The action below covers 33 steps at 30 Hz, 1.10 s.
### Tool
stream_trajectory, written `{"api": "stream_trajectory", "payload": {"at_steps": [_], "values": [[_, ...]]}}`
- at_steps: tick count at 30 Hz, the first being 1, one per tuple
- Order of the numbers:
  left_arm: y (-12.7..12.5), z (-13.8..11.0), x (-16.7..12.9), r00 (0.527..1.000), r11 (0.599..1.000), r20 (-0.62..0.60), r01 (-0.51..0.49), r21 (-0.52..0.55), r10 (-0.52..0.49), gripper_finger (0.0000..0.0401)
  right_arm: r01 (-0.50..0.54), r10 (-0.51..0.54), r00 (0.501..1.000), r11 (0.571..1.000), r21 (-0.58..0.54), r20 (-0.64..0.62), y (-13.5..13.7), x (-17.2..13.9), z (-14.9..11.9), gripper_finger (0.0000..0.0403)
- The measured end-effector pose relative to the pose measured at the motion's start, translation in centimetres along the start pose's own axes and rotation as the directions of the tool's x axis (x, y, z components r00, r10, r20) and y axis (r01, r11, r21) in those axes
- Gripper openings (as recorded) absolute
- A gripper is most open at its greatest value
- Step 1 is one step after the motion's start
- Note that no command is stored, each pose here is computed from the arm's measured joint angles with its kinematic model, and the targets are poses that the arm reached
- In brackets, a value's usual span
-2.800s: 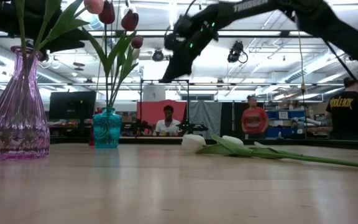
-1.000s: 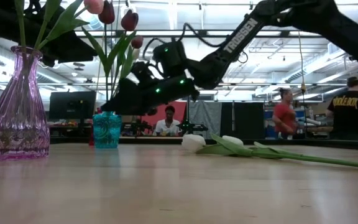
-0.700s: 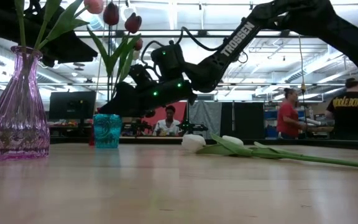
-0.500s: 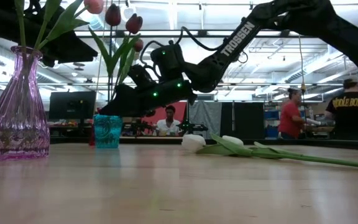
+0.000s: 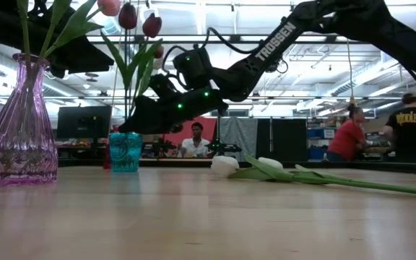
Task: Sort flowers into vase by color
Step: Adjust the blue vase
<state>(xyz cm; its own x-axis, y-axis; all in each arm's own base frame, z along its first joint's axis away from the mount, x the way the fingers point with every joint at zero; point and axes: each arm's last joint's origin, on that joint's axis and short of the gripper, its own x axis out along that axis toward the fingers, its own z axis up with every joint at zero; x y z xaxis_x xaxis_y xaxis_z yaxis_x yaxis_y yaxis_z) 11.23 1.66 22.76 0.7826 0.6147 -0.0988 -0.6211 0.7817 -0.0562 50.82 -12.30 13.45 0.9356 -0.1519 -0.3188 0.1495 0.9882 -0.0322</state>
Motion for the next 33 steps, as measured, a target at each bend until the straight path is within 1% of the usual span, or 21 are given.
{"api": "stream_trajectory", "payload": {"at_steps": [6, 10, 15, 17, 19, 21, 26, 29, 33], "values": [[0.0, 0.0, 0.0, 1.000, 1.000, 0.001, 0.000, -0.001, 0.000, 0.0182, -0.010, 0.010, 1.000, 1.000, -0.025, 0.002, 0.2, 0.2, -0.3, 0.0389], [0.0, 0.0, 0.0, 1.000, 1.000, 0.001, 0.000, -0.001, 0.000, 0.0182, -0.022, 0.021, 1.000, 0.999, -0.045, -0.020, 0.3, 0.2, -0.5, 0.0396], [0.0, 0.0, 0.0, 1.000, 1.000, 0.003, 0.000, -0.003, 0.000, 0.0182, -0.018, 0.017, 1.000, 0.999, -0.047, -0.007, 0.1, 0.3, -0.7, 0.0399], [0.0, 0.0, 0.0, 1.000, 1.000, 0.003, 0.000, -0.002, 0.000, 0.0182, -0.004, 0.004, 1.000, 1.000, -0.027, 0.003, -0.3, 0.2, -0.5, 0.0397], [0.0, 0.0, 0.0, 1.000, 1.000, 0.003, 0.000, -0.003, 0.000, 0.0182, -0.004, 0.004, 1.000, 1.000, 0.025, 0.000, -0.7, 0.2, -0.6, 0.0391], [0.0, 0.0, 0.0, 1.000, 1.000, 0.004, 0.000, -0.003, 0.000, 0.0182, -0.015, 0.015, 1.000, 0.999, 0.036, -0.002, -1.0, 0.2, -0.6, 0.0383], [0.0, 0.1, 0.0, 1.000, 1.000, 0.005, 0.000, -0.004, 0.000, 0.0182, 0.022, -0.023, 1.000, 0.999, -0.024, -0.017, -0.6, 0.2, -0.7, 0.0354], [0.0, 0.1, 0.0, 1.000, 1.000, 0.006, 0.000, -0.005, 0.000, 0.0182, 0.035, -0.036, 0.999, 0.998, -0.061, -0.017, -0.2, 0.0, -0.2, 0.0338], [0.0, 0.1, 0.0, 1.000, 1.000, 0.006, 0.002, -0.005, -0.002, 0.0182, 0.036, -0.038, 0.999, 0.997, -0.068, -0.021, -0.1, -0.3, 0.4, 0.0317]]}}
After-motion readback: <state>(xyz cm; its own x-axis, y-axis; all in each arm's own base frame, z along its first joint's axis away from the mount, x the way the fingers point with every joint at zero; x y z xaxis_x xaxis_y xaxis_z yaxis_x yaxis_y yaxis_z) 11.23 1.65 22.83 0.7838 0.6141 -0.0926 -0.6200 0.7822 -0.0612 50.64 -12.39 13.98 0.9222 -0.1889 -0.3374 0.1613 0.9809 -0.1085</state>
